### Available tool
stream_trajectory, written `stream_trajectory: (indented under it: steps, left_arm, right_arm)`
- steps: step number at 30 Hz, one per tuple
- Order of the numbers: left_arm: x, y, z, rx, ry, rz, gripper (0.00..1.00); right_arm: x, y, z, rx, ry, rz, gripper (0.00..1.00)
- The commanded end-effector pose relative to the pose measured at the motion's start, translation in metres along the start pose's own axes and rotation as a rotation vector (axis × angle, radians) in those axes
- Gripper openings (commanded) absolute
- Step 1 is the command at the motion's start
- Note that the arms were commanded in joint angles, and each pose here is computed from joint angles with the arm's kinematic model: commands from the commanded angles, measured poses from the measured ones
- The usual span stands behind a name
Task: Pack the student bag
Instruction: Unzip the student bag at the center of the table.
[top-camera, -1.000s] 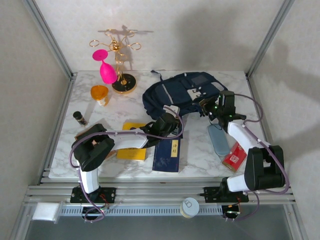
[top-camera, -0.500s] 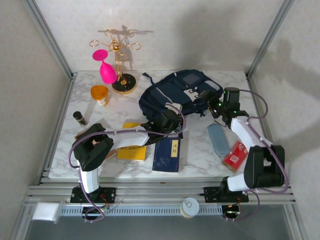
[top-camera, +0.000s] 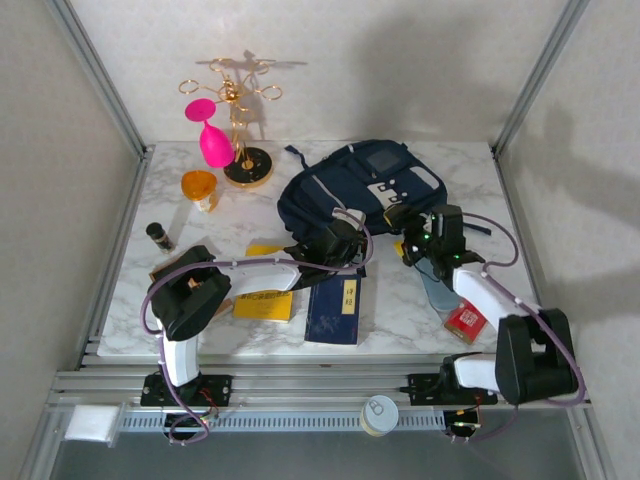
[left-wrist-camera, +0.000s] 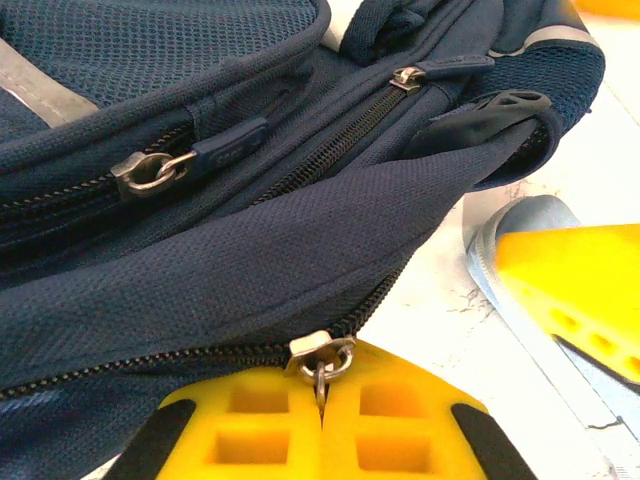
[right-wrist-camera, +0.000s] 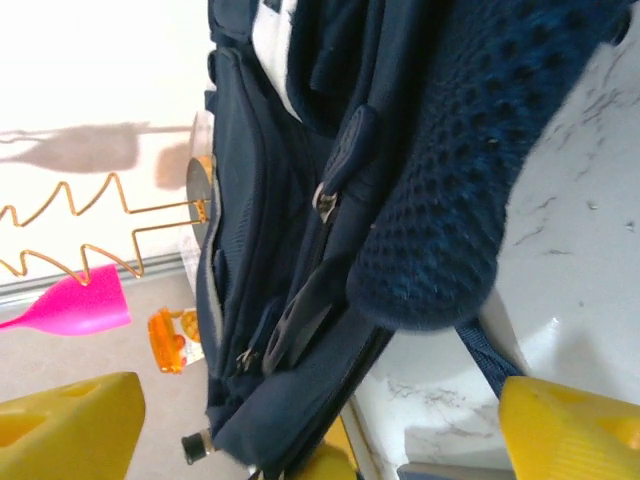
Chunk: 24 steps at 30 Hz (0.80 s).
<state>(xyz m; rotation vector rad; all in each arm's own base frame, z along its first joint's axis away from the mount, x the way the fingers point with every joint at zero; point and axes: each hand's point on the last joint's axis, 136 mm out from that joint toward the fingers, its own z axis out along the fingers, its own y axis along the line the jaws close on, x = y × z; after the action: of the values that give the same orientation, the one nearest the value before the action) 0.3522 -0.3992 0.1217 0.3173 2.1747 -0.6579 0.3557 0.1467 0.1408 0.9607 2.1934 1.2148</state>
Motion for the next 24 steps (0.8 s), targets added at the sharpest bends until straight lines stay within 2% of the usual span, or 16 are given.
stream_trajectory:
  steps: [1,4,9,15,19,24]
  left_arm:
    - [-0.036,-0.029,-0.005,0.093,-0.087,-0.021,0.0]
    - [-0.037,-0.03,-0.004,0.093,-0.081,-0.019,0.0]
    - [-0.035,-0.036,-0.005,0.121,-0.056,-0.003,0.0]
    - [-0.022,-0.012,-0.019,0.041,-0.018,0.041,0.0]
    - [0.001,0.017,-0.031,0.003,0.037,0.066,0.0]
    - [0.018,0.047,-0.041,-0.022,0.095,0.073,0.0]
  right_arm:
    - [-0.001,0.033,0.015,-0.065,-0.023,0.026,0.84]
    - [-0.007,0.034,0.023,-0.077,-0.076,0.039,0.68]
    - [-0.019,0.037,0.039,-0.052,-0.066,-0.003,0.38]
    - [-0.045,0.039,0.026,-0.058,-0.061,-0.075,0.12]
    - [-0.069,0.036,0.011,-0.031,-0.041,-0.158,0.03]
    - [-0.091,0.027,-0.004,-0.018,-0.021,-0.193,0.04]
